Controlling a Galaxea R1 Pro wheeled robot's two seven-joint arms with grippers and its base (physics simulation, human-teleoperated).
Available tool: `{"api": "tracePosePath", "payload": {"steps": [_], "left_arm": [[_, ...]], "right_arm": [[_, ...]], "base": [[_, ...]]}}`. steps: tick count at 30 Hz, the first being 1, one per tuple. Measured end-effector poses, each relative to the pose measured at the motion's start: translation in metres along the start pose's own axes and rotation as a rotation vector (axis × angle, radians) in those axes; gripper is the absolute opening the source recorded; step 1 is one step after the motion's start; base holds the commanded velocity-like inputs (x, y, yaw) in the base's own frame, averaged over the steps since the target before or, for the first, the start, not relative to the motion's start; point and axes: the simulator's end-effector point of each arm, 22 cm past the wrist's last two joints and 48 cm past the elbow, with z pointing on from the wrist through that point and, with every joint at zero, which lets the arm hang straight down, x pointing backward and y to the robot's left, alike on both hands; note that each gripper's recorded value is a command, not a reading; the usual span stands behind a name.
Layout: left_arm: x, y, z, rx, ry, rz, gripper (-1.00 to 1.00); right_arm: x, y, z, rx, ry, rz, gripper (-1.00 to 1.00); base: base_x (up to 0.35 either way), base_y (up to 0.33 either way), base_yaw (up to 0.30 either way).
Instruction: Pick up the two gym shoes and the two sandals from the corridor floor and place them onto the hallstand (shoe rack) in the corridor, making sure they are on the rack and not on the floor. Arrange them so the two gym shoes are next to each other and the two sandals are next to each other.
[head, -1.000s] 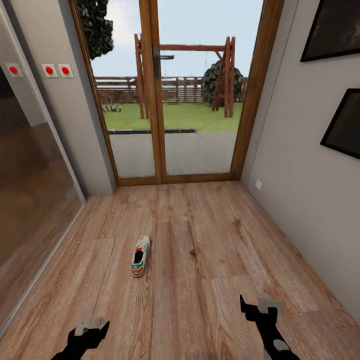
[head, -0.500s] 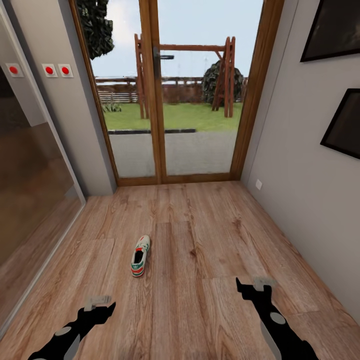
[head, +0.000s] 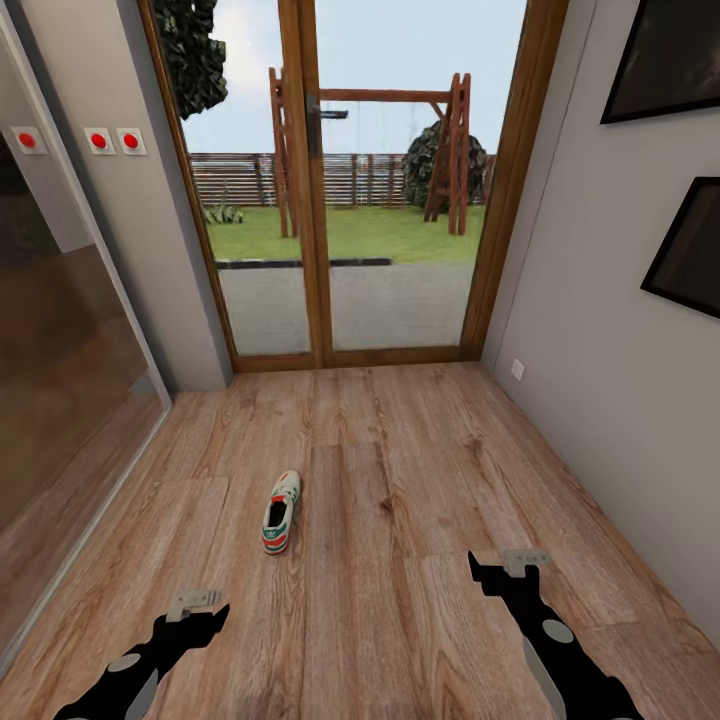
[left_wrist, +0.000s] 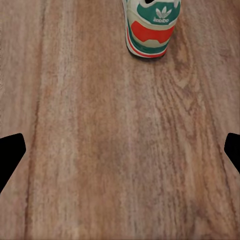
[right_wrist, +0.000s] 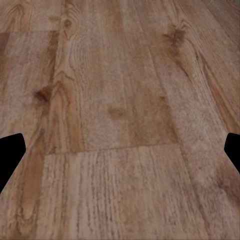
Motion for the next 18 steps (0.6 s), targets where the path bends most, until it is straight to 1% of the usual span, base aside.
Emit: {"api": "tracePosePath", "payload": {"steps": [3, 6, 12, 18], "left_arm": [[0.0004, -0.0002, -0.0001, 0.0, 0.0, 0.0, 1.0], [0.0012, -0.0018, 0.0, 0.003, 0.003, 0.0, 1.0], [0.0003, -0.0007, -0.0001, 0.001, 0.002, -0.003, 1.0], [-0.0011, 0.0001, -0.0001, 0.0, -0.002, -0.006, 1.0]], "right_arm": [[-0.0004, -0.0002, 0.0, -0.001, 0.0, -0.001, 1.0], [-0.001, -0.0002, -0.0001, -0.001, -0.002, -0.003, 1.0], [-0.002, -0.0004, -0.0001, -0.001, -0.004, -0.002, 1.0], [-0.0019, 0.0004, -0.0001, -0.002, -0.005, -0.001, 1.0]], "base": [[0.038, 0.0, 0.0], [0.221, 0.028, 0.0], [0.288, 0.075, 0.0], [0.319, 0.162, 0.0]]}}
